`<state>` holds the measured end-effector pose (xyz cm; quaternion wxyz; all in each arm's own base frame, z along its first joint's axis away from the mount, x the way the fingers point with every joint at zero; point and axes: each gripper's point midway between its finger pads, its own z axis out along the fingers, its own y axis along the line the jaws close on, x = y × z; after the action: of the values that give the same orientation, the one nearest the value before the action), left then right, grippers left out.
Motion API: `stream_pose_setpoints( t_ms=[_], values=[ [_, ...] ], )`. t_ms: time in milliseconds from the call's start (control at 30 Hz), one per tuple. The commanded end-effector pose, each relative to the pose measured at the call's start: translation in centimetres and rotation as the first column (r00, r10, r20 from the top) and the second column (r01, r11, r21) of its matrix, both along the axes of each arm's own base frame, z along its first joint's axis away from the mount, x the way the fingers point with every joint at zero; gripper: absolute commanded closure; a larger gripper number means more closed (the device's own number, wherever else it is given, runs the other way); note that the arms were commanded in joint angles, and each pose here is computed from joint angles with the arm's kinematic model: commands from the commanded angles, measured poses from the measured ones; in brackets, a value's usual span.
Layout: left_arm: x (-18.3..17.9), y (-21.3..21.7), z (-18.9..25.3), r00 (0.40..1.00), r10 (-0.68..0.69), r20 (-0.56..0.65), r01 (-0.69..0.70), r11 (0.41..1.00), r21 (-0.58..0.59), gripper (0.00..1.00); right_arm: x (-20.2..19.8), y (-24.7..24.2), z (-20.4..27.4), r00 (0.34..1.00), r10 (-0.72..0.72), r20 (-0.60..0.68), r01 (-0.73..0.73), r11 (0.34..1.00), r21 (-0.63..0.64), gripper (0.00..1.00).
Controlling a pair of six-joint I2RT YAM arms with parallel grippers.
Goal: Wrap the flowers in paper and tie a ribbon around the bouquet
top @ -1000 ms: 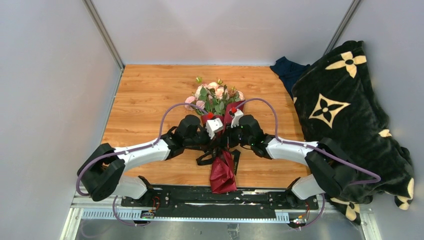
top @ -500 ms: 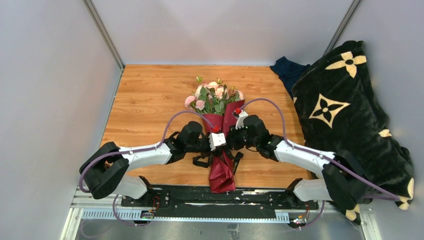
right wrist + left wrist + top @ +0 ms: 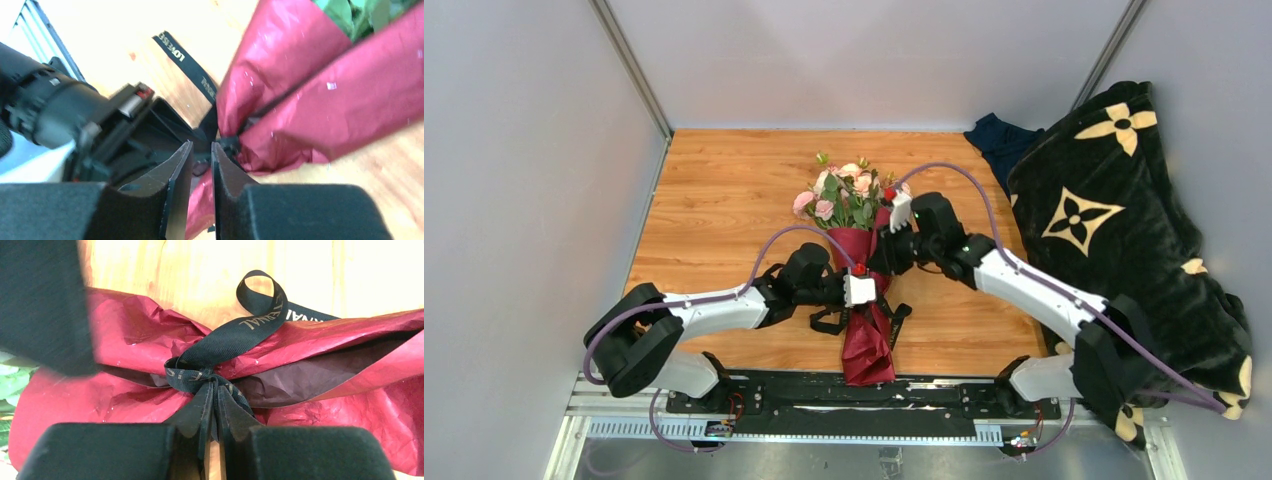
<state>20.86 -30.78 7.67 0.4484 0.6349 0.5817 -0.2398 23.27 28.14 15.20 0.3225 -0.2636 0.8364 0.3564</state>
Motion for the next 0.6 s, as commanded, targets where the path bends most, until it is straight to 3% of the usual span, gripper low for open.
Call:
stream_pose_setpoints(
  t_ms=[0, 267, 567],
  values=[
    [-0.3, -0.9, 1.2, 0.992, -0.087, 0.095, 0.089, 0.996, -0.020, 0.86, 0.3, 1.6, -0.6, 0.985, 0.165, -0.057, -0.167, 0.985, -0.039, 0.74],
    [-0.5, -1.8, 1.7, 0.988, -0.110, 0.109, 0.115, 0.993, -0.040, 0.78, -0.3, 3.2, -2.4, 0.951, 0.272, -0.145, -0.280, 0.960, -0.032, 0.68],
    [-0.7, -1.7, 1.3, 0.988, -0.116, 0.101, 0.119, 0.992, -0.032, 0.67, -1.8, 0.2, -4.9, 0.964, 0.196, -0.182, -0.221, 0.967, -0.129, 0.65]
  ],
)
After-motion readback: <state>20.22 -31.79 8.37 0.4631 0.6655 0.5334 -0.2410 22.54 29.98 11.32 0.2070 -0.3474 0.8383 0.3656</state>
